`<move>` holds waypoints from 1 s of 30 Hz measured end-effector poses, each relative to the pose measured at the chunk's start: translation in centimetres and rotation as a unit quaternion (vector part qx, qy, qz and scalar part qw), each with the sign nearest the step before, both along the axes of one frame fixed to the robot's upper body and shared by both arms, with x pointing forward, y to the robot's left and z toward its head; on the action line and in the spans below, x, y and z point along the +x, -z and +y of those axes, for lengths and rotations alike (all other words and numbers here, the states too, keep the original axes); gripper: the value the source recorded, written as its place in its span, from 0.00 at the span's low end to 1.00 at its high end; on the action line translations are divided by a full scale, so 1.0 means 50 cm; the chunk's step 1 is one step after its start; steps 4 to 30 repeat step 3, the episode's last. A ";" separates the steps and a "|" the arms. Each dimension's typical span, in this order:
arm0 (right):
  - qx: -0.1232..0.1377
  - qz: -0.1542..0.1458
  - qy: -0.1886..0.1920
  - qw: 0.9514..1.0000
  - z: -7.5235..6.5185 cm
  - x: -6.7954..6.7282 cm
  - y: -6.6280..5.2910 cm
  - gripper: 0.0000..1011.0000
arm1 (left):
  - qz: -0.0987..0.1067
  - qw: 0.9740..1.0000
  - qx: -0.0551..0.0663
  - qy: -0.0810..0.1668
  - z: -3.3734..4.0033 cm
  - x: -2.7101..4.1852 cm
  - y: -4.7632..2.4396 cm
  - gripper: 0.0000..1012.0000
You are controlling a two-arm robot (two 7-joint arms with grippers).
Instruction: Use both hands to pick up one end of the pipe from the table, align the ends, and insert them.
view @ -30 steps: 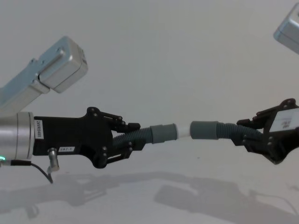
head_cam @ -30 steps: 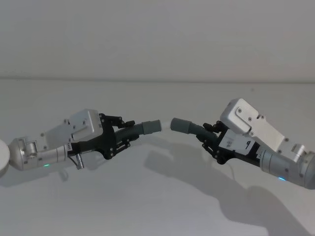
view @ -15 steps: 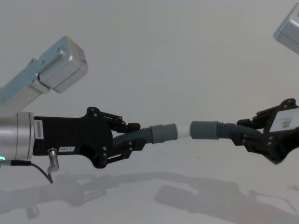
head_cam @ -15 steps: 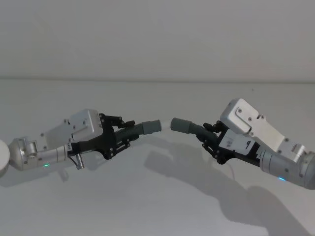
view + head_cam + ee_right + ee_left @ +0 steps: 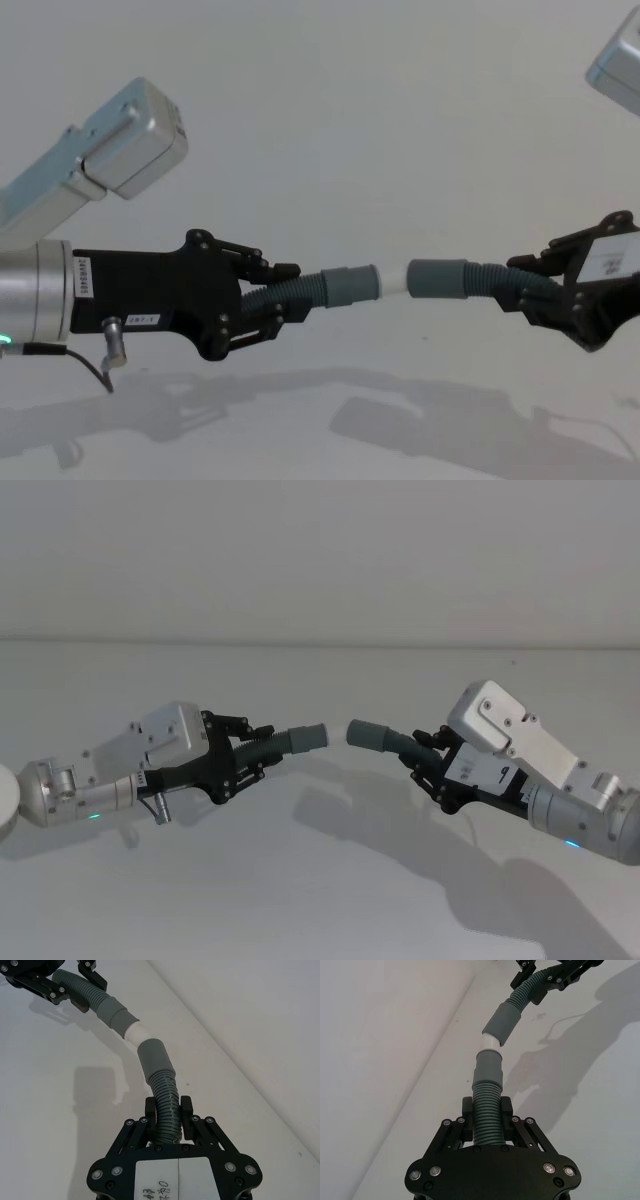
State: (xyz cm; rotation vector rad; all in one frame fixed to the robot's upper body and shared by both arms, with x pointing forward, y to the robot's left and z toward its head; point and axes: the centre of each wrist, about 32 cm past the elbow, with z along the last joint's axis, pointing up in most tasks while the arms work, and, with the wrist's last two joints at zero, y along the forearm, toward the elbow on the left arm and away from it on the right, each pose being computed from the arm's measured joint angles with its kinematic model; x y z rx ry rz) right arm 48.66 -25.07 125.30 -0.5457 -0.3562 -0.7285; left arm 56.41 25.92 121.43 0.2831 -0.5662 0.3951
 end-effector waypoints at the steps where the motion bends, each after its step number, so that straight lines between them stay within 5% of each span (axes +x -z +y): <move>1: 0.000 0.000 0.000 1.000 0.000 0.000 0.000 0.28 | 0.000 1.000 0.000 0.000 0.000 0.000 0.000 0.31; 30: 0.000 0.000 0.000 1.000 0.000 0.000 0.000 0.28 | 0.000 1.000 0.000 0.000 0.000 0.000 0.000 0.31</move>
